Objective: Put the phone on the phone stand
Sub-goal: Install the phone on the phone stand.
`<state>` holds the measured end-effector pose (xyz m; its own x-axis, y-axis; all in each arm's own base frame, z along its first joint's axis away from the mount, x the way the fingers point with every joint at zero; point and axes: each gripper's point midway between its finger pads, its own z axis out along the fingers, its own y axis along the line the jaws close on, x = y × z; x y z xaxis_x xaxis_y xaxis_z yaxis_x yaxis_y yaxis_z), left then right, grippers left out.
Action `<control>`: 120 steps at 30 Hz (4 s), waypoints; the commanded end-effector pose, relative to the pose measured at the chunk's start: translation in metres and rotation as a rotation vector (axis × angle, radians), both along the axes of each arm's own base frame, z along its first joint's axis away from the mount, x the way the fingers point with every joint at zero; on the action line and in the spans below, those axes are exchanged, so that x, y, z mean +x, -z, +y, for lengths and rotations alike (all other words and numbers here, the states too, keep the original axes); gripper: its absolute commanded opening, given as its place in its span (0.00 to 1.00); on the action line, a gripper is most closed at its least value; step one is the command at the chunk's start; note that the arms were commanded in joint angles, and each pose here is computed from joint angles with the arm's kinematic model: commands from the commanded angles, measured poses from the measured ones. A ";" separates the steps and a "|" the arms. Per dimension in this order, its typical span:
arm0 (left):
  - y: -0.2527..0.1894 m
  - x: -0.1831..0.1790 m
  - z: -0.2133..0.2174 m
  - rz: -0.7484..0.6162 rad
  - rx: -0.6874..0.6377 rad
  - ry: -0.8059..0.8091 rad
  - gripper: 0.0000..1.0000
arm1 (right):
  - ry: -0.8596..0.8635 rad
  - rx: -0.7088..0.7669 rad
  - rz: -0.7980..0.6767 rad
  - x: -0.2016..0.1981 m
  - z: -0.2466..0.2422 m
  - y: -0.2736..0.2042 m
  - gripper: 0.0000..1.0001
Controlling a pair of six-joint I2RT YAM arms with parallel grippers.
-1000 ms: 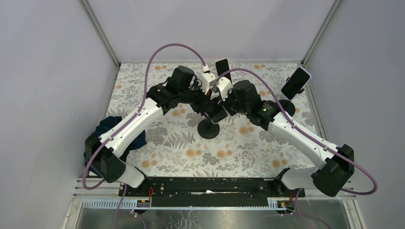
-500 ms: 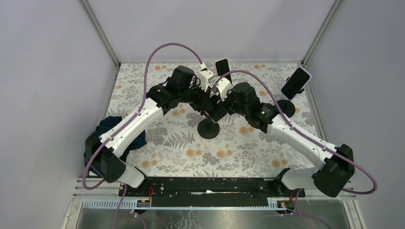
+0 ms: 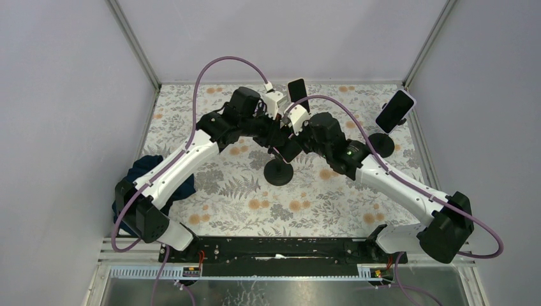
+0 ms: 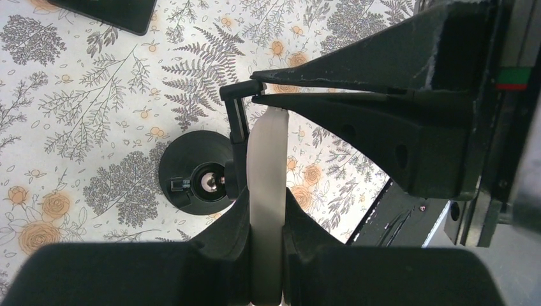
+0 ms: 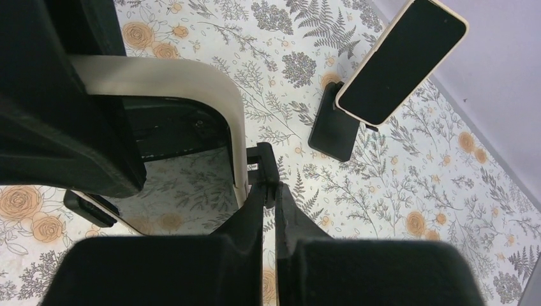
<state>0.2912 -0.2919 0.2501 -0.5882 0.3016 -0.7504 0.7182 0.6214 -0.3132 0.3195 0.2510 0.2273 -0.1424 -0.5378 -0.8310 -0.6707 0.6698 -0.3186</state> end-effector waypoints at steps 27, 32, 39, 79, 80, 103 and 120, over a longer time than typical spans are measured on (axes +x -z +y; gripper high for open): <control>0.068 0.002 0.062 0.193 0.351 -0.321 0.00 | 0.008 -0.054 -0.080 -0.004 -0.006 0.000 0.00; 0.068 0.003 0.065 0.200 0.368 -0.347 0.00 | 0.010 -0.057 -0.086 -0.004 -0.006 -0.001 0.00; 0.065 0.002 0.058 0.220 0.349 -0.375 0.00 | 0.007 -0.060 -0.103 -0.005 -0.001 0.002 0.00; 0.079 0.000 0.056 0.242 0.400 -0.427 0.00 | 0.060 -0.016 -0.186 -0.011 0.006 0.011 0.00; 0.078 0.000 0.056 0.241 0.399 -0.427 0.00 | 0.060 -0.022 -0.189 -0.011 0.005 0.013 0.00; 0.076 0.002 0.058 0.229 0.390 -0.431 0.00 | -0.005 0.018 -0.109 -0.030 0.025 0.014 0.00; 0.089 0.009 0.070 0.220 0.399 -0.415 0.00 | 0.061 0.061 -0.090 -0.020 0.030 0.016 0.02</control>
